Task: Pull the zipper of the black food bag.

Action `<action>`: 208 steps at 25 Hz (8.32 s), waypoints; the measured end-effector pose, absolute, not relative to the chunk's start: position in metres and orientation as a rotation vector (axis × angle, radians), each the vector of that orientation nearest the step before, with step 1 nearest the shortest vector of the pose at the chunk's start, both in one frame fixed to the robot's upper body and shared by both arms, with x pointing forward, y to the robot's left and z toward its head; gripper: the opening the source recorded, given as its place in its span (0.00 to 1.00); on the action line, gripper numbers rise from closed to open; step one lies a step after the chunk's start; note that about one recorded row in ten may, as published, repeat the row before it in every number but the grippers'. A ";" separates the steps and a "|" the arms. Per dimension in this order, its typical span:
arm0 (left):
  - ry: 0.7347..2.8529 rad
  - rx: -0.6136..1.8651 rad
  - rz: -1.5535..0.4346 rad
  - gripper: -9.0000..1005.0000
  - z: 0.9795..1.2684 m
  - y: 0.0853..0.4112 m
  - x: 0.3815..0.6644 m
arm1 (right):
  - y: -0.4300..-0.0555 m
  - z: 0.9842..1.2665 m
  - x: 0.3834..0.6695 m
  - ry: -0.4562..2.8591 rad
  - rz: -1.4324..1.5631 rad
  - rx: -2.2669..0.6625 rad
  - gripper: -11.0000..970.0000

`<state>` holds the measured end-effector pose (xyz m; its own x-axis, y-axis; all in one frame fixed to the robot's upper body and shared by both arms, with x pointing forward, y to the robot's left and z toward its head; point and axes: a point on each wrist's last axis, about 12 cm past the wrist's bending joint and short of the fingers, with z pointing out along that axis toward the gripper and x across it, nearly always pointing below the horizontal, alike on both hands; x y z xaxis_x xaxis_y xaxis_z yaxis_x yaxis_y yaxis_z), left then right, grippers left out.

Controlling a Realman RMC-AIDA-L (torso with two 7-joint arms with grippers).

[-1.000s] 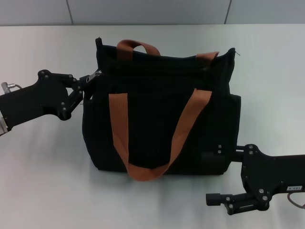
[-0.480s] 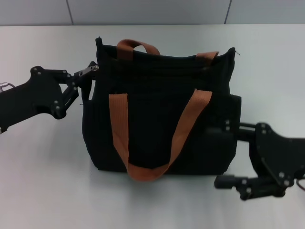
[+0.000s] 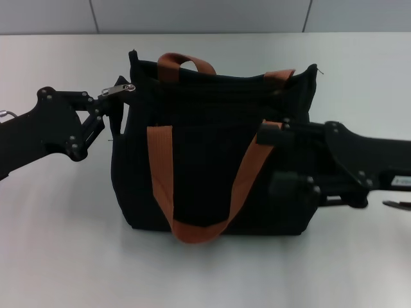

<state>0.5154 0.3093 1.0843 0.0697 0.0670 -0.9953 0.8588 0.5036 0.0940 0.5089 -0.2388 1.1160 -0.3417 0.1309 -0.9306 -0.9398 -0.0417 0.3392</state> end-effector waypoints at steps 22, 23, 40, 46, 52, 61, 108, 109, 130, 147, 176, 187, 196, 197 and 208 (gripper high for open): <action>1.346 0.876 -0.714 0.03 1.084 0.305 0.513 | -0.185 1.158 0.576 1.734 1.819 -0.666 0.84; 1.346 0.876 -0.714 0.03 1.084 0.305 0.513 | -0.185 1.158 0.576 1.734 1.819 -0.666 0.84; 1.328 0.850 -0.700 0.02 1.081 0.312 0.502 | -0.144 1.161 0.594 2.031 1.829 -0.612 0.84; 1.301 0.848 -0.722 0.03 1.083 0.312 0.497 | -0.134 1.160 0.598 2.092 1.787 -0.615 0.84; 1.292 0.850 -0.729 0.03 1.084 0.311 0.497 | -0.125 1.162 0.603 2.119 1.750 -0.622 0.84; 1.285 0.850 -0.744 0.03 1.087 0.308 0.500 | -0.121 1.162 0.605 2.139 1.723 -0.634 0.84; 1.271 0.832 -0.770 0.03 1.091 0.302 0.508 | -0.113 1.170 0.611 2.169 1.518 -0.808 0.01; 1.270 0.829 -0.768 0.03 1.091 0.302 0.508 | -0.113 1.170 0.612 2.168 1.514 -0.810 0.01; 1.274 0.795 -0.743 0.03 1.092 0.310 0.507 | -0.127 1.174 0.615 2.218 1.408 -0.790 0.01; 1.276 0.781 -0.739 0.03 1.093 0.312 0.507 | -0.149 1.176 0.608 2.245 1.316 -0.756 0.01; 1.272 0.771 -0.742 0.03 1.093 0.309 0.509 | -0.139 1.180 0.610 2.182 1.324 -0.824 0.23; 1.267 0.774 -0.745 0.03 1.094 0.307 0.511 | -0.126 1.180 0.607 2.175 1.372 -0.859 0.23; 1.263 0.775 -0.748 0.02 1.094 0.307 0.510 | -0.130 1.179 0.608 2.177 1.366 -0.844 0.23; 1.263 0.775 -0.748 0.02 1.094 0.307 0.510 | -0.132 1.179 0.608 2.179 1.362 -0.840 0.23; 1.256 0.775 -0.752 0.02 1.095 0.305 0.511 | -0.133 1.175 0.610 2.214 1.295 -0.852 0.23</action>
